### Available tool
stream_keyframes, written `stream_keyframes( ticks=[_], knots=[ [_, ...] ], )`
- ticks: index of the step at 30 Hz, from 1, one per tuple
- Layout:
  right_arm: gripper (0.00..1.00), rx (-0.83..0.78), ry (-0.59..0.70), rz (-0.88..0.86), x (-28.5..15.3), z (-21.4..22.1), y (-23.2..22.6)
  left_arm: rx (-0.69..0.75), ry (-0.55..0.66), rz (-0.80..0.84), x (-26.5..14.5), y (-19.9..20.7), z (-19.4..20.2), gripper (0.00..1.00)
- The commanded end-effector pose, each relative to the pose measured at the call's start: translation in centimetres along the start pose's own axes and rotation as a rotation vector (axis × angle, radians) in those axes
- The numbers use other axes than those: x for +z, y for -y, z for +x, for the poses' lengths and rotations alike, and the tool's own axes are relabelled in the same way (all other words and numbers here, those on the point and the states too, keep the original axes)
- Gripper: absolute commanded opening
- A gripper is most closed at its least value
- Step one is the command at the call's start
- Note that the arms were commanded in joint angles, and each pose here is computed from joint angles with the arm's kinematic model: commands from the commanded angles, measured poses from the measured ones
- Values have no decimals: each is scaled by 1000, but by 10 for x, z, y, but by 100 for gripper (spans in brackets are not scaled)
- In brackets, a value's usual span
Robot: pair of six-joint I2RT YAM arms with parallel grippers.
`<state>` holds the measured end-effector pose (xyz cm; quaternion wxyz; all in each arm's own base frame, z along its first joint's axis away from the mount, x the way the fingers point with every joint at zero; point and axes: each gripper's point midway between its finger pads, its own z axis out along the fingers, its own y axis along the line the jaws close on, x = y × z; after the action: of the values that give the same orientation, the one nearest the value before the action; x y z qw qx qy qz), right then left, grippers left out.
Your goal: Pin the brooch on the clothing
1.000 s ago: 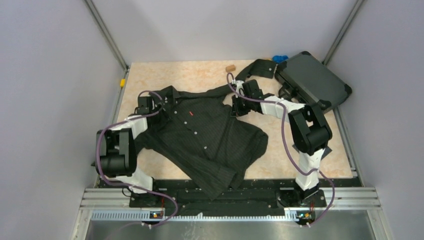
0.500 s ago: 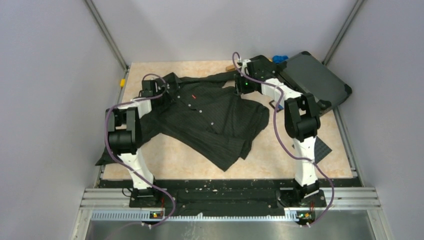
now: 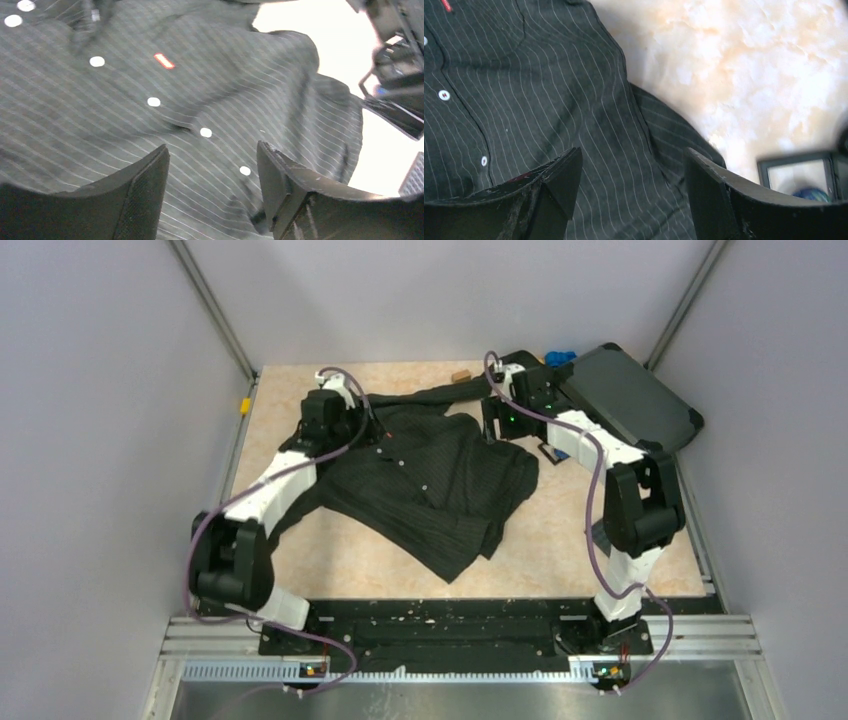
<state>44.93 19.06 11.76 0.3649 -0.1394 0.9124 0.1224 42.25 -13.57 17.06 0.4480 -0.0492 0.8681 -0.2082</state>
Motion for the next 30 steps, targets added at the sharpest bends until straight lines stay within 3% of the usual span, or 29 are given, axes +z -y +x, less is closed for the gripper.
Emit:
stream_keyframes(
  ticks=[1,6,14,24,30],
  knots=[
    [72,15,5,50,-20,11,7,130,9,154,-32,51,41,66],
    [71,47,6,41,-32,29,5,223,-54,352,-63,116,131,66],
    [73,56,0,51,-41,38,6,410,-165,374,-76,151,225,65],
    [73,61,4,54,-46,43,6,492,-258,322,-67,169,277,62],
    [73,61,3,55,-43,44,7,449,-246,227,-64,162,281,51]
  ],
)
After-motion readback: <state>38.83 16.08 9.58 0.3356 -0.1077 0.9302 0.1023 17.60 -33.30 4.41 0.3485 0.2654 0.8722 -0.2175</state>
